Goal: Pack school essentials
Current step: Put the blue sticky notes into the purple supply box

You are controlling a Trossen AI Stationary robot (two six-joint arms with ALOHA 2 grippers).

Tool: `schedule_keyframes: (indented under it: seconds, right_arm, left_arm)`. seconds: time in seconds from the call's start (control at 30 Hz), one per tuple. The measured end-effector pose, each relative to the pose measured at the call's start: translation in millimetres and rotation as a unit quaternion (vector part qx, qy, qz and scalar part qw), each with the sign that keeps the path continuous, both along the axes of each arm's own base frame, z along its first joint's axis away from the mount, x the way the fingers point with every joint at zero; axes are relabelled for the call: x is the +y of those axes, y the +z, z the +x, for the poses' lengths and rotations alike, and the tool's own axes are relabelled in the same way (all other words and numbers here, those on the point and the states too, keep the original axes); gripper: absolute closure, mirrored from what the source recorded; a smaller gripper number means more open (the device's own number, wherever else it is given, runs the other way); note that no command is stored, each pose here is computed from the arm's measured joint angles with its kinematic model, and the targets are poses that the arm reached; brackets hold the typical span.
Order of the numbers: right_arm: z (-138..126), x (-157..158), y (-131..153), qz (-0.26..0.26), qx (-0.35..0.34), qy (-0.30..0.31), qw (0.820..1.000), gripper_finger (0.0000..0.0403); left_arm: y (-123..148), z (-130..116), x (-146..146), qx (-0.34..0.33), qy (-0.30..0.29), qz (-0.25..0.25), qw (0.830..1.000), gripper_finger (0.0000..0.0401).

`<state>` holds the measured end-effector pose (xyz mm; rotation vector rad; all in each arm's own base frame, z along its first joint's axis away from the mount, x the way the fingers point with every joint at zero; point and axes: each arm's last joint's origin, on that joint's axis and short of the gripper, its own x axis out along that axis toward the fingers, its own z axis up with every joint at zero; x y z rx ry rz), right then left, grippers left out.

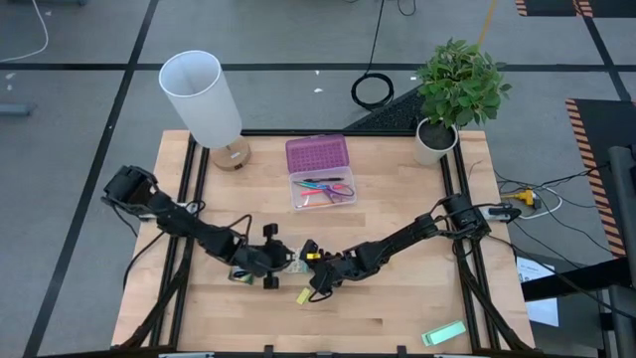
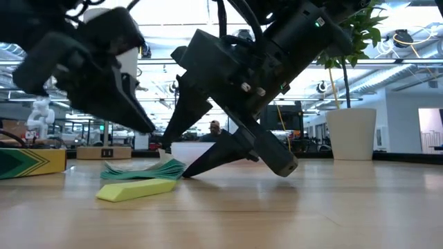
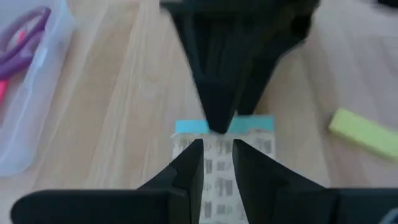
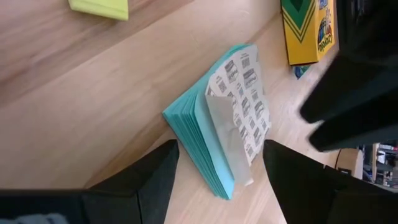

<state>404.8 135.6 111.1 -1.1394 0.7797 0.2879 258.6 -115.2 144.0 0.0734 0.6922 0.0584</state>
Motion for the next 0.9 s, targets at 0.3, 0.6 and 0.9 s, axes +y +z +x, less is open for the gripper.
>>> schedule_keyframes:
  seconds: [0.3, 0.6, 0.9]
  right_arm:
    - [-3.7, 8.3, -0.2, -0.061, 0.004, 0.030, 0.998, 0.0167]
    - [-5.2, 12.2, 0.0, -0.095, 0.008, 0.056, 0.994, 0.0167]
    - [-5.0, 12.1, 0.1, -0.095, 0.008, 0.058, 0.994, 0.0167]
  left_arm:
    - [-13.7, -12.5, 8.6, 0.087, 0.071, -0.027, 0.993, 0.0311]
    - [-31.0, 3.3, 17.9, 0.088, 0.067, -0.039, 0.993, 0.0311]
    - [-20.2, 6.5, 28.6, 0.074, 0.076, 0.005, 0.994, 0.0311]
